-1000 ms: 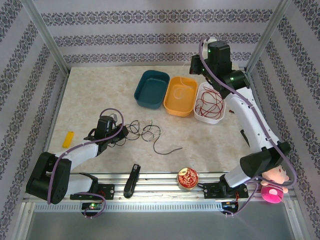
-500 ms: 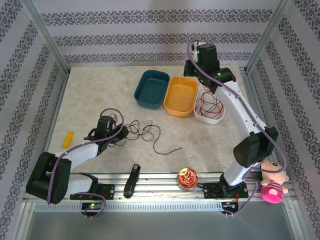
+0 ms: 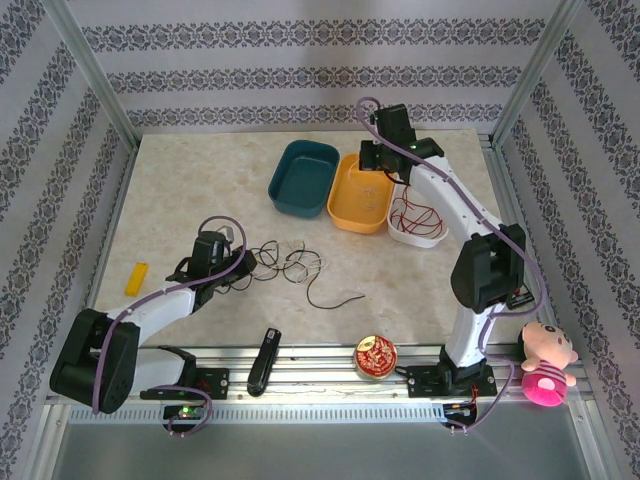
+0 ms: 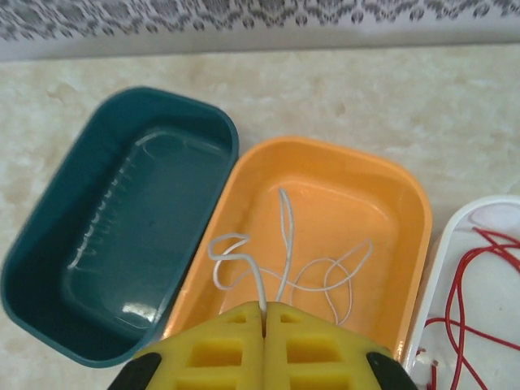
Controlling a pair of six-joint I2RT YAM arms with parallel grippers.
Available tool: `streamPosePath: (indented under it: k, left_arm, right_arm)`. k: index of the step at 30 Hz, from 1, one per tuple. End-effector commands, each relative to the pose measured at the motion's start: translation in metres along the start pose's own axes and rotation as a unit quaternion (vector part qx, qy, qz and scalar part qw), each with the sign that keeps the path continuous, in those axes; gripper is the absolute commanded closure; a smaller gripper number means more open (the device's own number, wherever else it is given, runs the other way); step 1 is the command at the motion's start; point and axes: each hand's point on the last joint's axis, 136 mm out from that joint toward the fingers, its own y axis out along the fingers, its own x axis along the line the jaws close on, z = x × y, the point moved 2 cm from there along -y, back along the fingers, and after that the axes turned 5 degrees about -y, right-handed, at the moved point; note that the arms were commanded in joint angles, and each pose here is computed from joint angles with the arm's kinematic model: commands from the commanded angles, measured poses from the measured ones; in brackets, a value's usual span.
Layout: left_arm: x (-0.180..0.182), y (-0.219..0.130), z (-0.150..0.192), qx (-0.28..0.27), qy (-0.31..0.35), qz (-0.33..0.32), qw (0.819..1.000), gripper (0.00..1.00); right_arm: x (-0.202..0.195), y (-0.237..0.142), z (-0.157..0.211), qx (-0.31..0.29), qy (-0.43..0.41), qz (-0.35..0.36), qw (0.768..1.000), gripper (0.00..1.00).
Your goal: Untangle the cables
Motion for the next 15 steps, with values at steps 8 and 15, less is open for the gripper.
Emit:
streamPosePath:
  k: [8, 15]
  left_arm:
    - [0.008, -0.004, 0.000, -0.007, 0.000, -0.012, 1.000, 1.00]
    - [0.005, -0.004, -0.002, -0.008, 0.003, -0.010, 1.000, 1.00]
  right_arm:
    - [-0.020, 0.031, 0.024, 0.071, 0.025, 0.024, 0.997, 0.64]
    - [-0.016, 0.012, 0.020, 0.054, 0.029, 0.009, 0.998, 0.61]
